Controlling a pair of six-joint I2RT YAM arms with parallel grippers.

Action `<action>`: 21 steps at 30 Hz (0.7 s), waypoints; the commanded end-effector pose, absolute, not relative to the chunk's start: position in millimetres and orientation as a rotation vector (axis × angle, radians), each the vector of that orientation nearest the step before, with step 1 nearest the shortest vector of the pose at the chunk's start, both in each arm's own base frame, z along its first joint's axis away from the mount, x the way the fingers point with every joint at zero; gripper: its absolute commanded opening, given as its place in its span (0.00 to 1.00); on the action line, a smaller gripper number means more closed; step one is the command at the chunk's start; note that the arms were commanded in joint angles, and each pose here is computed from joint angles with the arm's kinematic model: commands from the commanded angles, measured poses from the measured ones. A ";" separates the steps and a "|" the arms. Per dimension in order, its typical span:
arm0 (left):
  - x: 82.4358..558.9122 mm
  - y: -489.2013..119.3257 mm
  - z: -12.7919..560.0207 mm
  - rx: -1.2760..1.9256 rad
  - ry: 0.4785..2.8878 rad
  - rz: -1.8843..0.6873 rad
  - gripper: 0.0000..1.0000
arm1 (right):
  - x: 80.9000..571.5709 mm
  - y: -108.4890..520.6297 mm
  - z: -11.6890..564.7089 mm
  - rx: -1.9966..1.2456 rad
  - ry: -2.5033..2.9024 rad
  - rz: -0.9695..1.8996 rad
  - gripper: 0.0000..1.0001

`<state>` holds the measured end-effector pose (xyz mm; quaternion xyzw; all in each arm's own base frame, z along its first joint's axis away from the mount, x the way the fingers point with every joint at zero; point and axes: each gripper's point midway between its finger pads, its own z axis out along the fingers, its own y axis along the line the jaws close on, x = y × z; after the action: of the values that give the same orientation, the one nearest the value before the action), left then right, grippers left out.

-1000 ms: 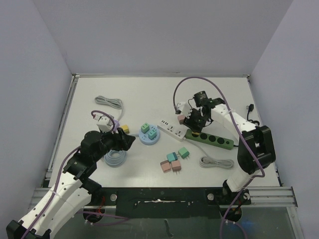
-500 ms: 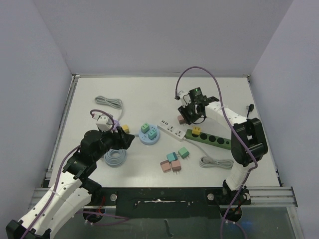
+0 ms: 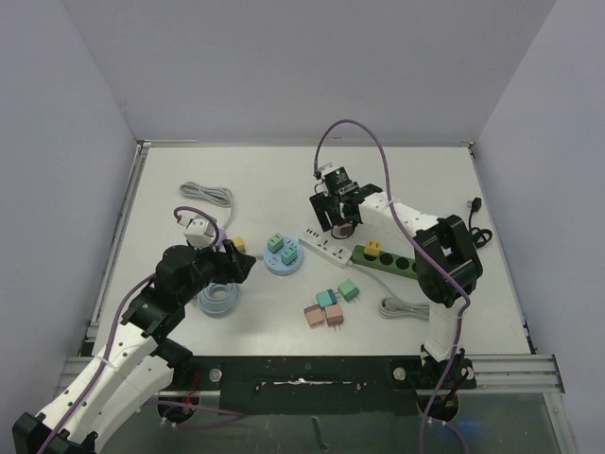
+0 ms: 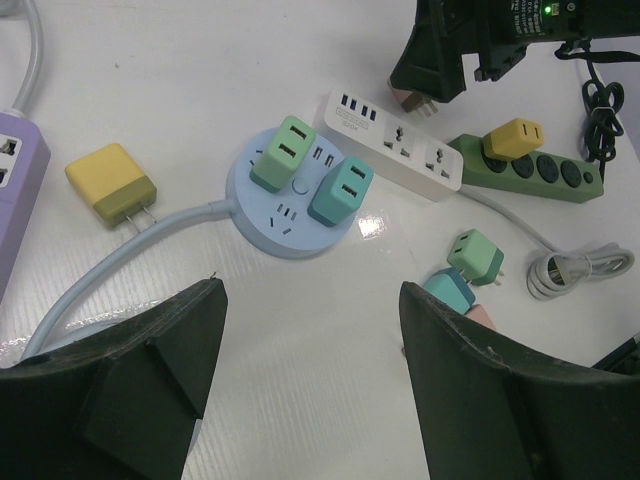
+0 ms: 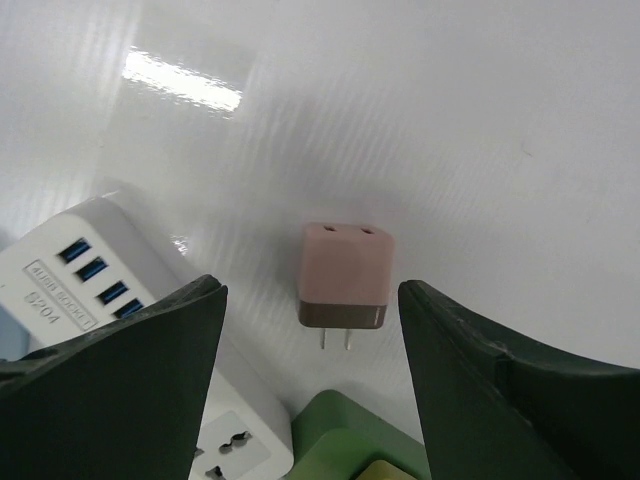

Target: Insert the plug

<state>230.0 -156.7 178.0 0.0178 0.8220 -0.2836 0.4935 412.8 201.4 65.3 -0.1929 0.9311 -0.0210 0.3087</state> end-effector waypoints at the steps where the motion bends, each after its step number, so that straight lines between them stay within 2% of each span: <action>1: 236.6 -161.2 206.5 0.034 1.905 -0.732 0.68 | 428.1 183.5 74.9 -0.315 2.427 -0.143 0.71; 10: 237.3 -165.9 206.8 0.022 1.910 -0.764 0.68 | 419.8 194.7 42.8 -0.303 2.554 -0.002 0.64; 19: 237.7 -170.9 207.4 0.007 1.921 -0.797 0.68 | 426.6 196.3 53.3 -0.196 2.506 0.051 0.38; 21: 238.5 -173.3 209.5 0.008 1.922 -0.809 0.68 | 426.7 197.5 66.1 -0.134 2.456 0.079 0.35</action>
<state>229.4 -164.0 174.5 0.0030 0.8268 -0.3027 0.4741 410.7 190.4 23.2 -0.1024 0.9597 -0.0039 0.2615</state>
